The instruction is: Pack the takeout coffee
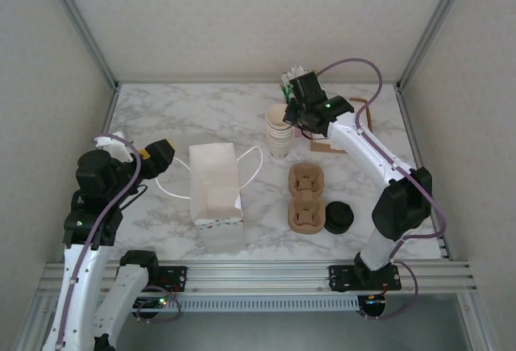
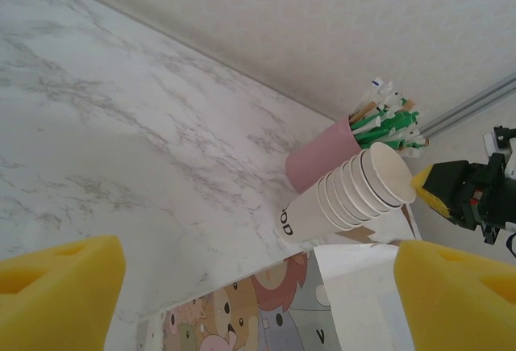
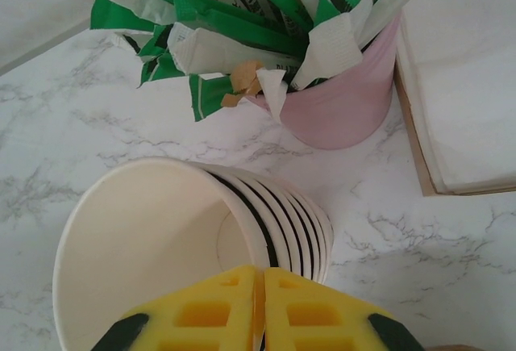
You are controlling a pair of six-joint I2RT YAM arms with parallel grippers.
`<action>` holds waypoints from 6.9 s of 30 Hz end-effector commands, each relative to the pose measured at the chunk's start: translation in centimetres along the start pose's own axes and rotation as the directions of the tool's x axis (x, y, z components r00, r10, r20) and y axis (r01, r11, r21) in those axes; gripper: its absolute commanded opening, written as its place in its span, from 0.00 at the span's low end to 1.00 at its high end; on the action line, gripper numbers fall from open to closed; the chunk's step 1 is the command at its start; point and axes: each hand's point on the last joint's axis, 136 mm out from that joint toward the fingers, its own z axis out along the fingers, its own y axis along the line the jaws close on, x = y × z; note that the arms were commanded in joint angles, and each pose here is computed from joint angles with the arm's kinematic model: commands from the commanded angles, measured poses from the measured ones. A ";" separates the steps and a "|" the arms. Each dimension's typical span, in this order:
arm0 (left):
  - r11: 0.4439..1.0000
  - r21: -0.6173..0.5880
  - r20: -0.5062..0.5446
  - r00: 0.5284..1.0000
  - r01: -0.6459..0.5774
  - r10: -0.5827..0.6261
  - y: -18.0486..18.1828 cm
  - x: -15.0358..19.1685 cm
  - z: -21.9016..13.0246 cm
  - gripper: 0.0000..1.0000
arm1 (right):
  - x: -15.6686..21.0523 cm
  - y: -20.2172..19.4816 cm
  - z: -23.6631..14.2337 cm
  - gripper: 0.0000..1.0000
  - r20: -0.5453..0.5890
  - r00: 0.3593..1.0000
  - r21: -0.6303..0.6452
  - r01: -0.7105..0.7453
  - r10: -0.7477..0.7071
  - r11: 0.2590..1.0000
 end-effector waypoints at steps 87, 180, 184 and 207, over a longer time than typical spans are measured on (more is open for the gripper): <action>0.998 -0.050 0.111 0.994 0.023 -0.017 1.3 -1.6 -1.4 0.96 | 17.5 -0.5 -5.4 0.00 -0.140 0.965 -0.214 0.189 -0.222 0.958; 0.997 -0.071 0.107 0.994 0.037 -0.029 1.9 -1.3 -1.1 0.96 | 20.3 -21.4 -8.2 0.90 -0.280 0.824 0.436 -0.348 0.493 0.830; 0.997 -0.073 0.107 0.994 0.037 -0.029 2.0 -1.3 -1.0 0.96 | 21.0 -21.6 -7.4 0.90 -0.295 0.814 0.450 -0.344 0.501 0.824; 0.996 -0.077 0.105 0.994 0.040 -0.032 2.1 -1.3 -1.0 0.96 | 21.9 -23.1 -5.9 0.87 -0.282 0.818 0.493 -0.326 0.502 0.807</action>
